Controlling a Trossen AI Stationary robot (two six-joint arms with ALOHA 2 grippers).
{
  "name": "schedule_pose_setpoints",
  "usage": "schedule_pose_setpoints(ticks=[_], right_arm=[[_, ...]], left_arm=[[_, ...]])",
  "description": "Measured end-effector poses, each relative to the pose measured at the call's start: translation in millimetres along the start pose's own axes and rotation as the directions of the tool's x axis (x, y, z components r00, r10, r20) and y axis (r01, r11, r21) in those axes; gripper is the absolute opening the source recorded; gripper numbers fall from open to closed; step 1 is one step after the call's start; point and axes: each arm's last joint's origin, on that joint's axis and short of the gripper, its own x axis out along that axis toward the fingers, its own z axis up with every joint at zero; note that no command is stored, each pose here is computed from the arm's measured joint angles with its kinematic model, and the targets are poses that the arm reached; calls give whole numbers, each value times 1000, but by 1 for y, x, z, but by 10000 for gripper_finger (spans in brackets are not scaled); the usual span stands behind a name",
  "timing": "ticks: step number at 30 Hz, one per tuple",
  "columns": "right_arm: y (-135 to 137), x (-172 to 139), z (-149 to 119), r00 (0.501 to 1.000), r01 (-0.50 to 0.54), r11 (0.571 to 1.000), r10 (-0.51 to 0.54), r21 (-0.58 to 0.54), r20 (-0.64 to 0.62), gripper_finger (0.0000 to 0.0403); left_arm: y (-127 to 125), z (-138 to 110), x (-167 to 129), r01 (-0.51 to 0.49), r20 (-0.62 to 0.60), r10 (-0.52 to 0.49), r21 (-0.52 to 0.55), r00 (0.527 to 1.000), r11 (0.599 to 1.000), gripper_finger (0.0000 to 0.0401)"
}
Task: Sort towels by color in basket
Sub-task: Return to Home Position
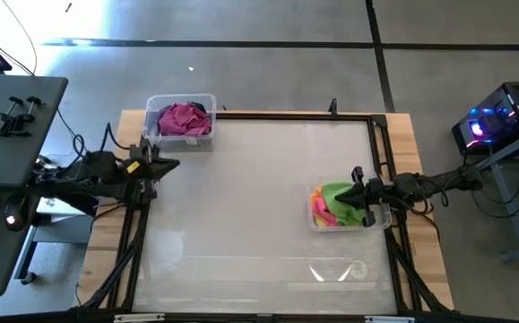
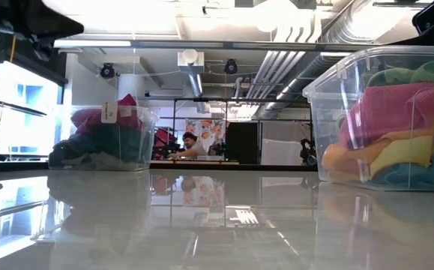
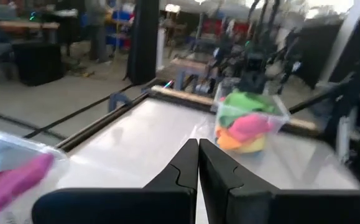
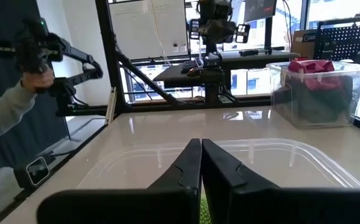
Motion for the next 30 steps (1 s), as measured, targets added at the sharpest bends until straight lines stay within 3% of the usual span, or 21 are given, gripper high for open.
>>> schedule_pose_setpoints(ticks=[5, 14, 19, 23, 26, 30], right_arm=[[0, 0, 0, 1000, 1, 1000, -1, 0, -2, 2], [0, 2, -2, 1000, 9, 1000, -9, -11, -20, 2], [0, 2, -2, 1000, 9, 1000, -10, -24, -26, 2], [0, 2, -2, 1000, 9, 1000, -9, -27, -27, 2], [0, 2, -2, 1000, 9, 1000, -9, -26, -27, 2], [0, 2, -2, 1000, 9, 1000, -9, -25, -26, 2]], left_arm=[[3, -17, 3, -54, 7, 55, -49, 998, 997, 0], [0, -19, 8, 6, 64, -1, -67, 998, 998, 0], [-5, -18, 12, 121, 159, -121, 10, 980, 993, 0], [-8, -42, 26, 174, 234, -188, 78, 954, 982, 0], [-8, -64, 35, 179, 277, -194, 78, 941, 981, 0], [-8, -66, 35, 179, 253, -195, 83, 948, 980, 0]])
